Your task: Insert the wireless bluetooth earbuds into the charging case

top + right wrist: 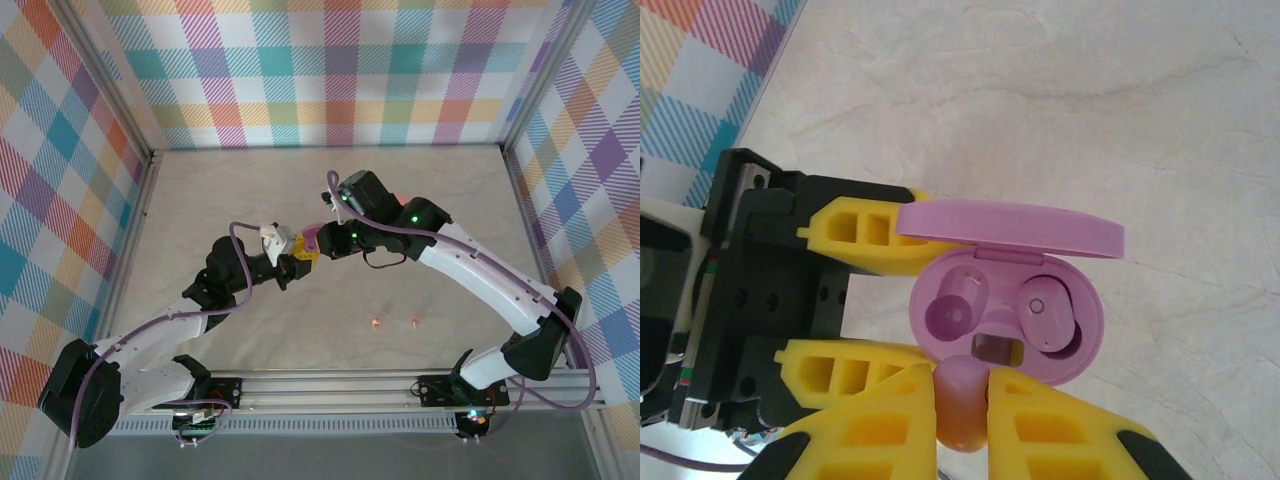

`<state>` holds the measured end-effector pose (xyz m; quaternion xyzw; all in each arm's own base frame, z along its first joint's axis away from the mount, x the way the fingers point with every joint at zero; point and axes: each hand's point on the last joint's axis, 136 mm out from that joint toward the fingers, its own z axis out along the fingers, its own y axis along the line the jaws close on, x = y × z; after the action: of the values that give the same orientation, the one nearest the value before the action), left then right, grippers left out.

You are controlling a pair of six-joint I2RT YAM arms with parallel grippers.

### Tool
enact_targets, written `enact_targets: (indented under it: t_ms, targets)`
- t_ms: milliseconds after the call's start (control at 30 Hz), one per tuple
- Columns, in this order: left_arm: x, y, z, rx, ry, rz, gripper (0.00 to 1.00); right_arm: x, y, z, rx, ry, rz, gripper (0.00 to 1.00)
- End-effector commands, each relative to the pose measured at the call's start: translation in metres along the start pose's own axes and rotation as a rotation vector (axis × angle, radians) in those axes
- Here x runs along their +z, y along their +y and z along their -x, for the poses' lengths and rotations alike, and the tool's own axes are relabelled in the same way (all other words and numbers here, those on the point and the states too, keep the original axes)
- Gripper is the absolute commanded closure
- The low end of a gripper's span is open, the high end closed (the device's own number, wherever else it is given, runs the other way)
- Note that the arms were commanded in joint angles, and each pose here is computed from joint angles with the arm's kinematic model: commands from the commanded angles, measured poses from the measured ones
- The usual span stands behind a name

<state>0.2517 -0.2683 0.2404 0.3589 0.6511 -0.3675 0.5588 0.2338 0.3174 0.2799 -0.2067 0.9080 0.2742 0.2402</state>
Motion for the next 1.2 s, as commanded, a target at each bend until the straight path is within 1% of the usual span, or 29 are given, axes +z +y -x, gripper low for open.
enact_targets:
  t_ms: [0, 100, 167, 267, 433, 567, 800, 1067, 1167]
  targets:
    - [-0.002, -0.005, 0.018, 0.039, -0.072, -0.006, 0.9, 0.003, -0.001, 0.003, 0.029, -0.024, -0.022, 0.85]
    - [-0.002, -0.005, 0.021, 0.052, -0.062, -0.002, 0.9, 0.0, -0.01, 0.005, 0.035, -0.022, -0.08, 0.85]
    - [-0.004, -0.004, 0.02, 0.058, -0.064, 0.01, 0.9, -0.002, -0.011, 0.008, 0.034, -0.041, -0.087, 0.85]
    - [-0.003, -0.002, 0.016, 0.055, -0.063, 0.022, 0.91, 0.003, -0.008, 0.011, 0.036, -0.042, -0.073, 0.85]
    - [-0.003, -0.006, 0.025, 0.037, -0.083, 0.006, 0.91, 0.01, 0.008, 0.015, 0.049, -0.016, -0.004, 0.85]
    - [-0.003, -0.005, 0.022, 0.043, -0.071, 0.014, 0.91, 0.013, 0.014, 0.019, 0.05, -0.024, 0.028, 0.84]
    - [-0.004, -0.008, 0.026, 0.048, -0.069, 0.003, 0.92, 0.021, 0.003, 0.015, 0.046, -0.008, -0.026, 0.84]
    - [-0.009, -0.008, 0.025, 0.053, -0.06, 0.017, 0.92, 0.032, 0.01, 0.01, 0.057, 0.028, 0.013, 0.83]
    - [-0.008, -0.008, 0.024, 0.05, -0.053, 0.016, 0.92, 0.035, 0.013, 0.008, 0.034, 0.038, 0.02, 0.81]
